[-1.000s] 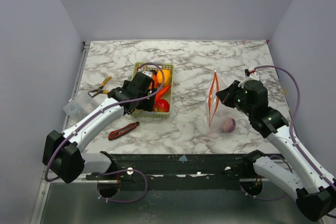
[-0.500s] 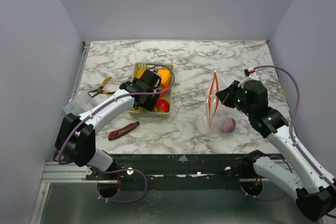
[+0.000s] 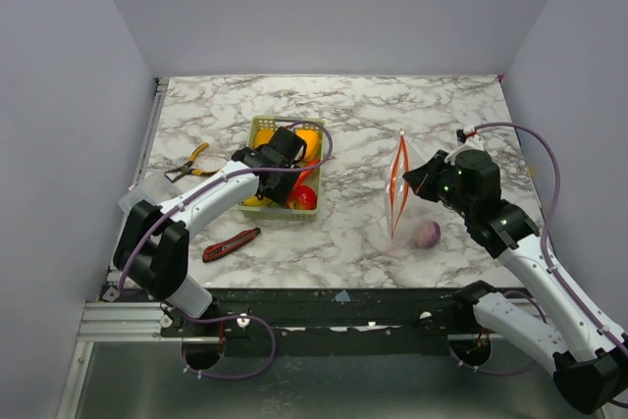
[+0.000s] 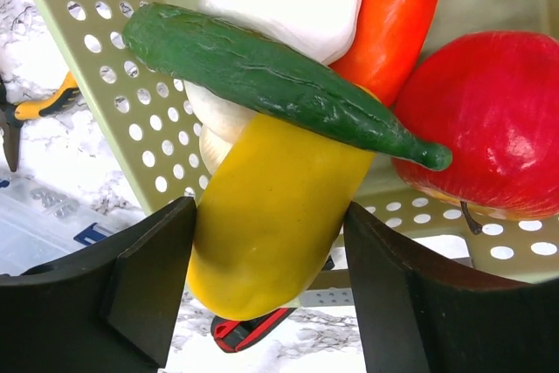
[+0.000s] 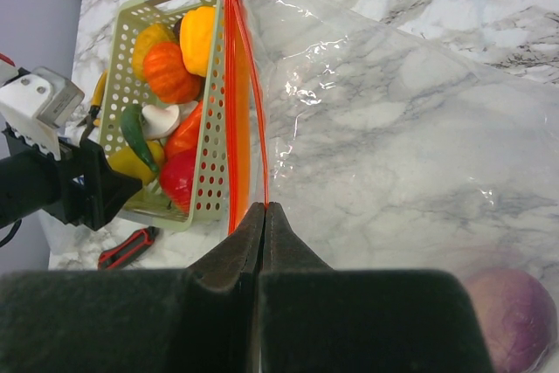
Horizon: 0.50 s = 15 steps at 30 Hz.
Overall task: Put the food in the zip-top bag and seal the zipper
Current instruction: Pick up the fake fruit from the bin.
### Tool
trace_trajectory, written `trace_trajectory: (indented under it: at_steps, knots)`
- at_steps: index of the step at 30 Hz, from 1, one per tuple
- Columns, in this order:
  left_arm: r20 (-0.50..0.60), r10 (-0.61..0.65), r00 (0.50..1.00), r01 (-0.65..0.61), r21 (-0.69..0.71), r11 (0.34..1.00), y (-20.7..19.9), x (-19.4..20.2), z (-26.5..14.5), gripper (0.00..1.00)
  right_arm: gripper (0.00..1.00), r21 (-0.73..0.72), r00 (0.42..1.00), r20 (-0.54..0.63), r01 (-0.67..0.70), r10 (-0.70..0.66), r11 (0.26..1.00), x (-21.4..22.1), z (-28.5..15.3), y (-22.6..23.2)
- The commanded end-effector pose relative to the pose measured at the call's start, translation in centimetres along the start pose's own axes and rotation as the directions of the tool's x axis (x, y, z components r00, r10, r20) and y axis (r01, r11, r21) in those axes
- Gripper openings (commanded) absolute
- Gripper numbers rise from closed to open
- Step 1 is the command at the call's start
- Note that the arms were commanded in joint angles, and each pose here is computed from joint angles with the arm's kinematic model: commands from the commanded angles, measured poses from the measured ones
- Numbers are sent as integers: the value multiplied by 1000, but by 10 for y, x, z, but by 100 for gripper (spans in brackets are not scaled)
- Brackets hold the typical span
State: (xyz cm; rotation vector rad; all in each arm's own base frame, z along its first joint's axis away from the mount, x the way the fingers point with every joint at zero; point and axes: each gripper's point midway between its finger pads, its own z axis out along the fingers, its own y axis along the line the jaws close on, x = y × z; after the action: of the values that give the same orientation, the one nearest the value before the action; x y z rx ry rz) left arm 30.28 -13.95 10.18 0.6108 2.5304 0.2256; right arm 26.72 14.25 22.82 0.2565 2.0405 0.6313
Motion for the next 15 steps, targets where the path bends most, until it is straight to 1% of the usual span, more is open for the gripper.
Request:
trace_trajectory:
  at_steps: [1,4,5,8,11,14,15]
  knots:
    - [50,-18,999,18,-7,1000,7,-9,-18,41,0,-9,1000,-12,9,-9,1000,4,0,1]
    - [93,-33,995,30,30,999,6,-14,-34,33,0,-11,1000,-12,7,-7,1000,4,1,1]
    - [103,-36,994,31,48,998,5,-15,-39,29,0,-13,1000,-14,8,-8,1000,5,1,2]
    - [143,-49,989,31,130,991,-3,-17,-57,20,0,-17,1000,-18,5,-5,1000,5,1,3]
    - [192,-66,979,14,261,965,-21,-24,-78,19,0,-18,1000,-15,4,-5,1000,4,1,3]
    - [239,-108,965,16,357,934,-32,-34,-100,19,0,-17,1000,-12,4,-4,1000,3,0,3]
    - [255,-135,958,18,415,910,-40,-39,-111,19,0,-16,1000,-13,3,-4,1000,3,0,3]
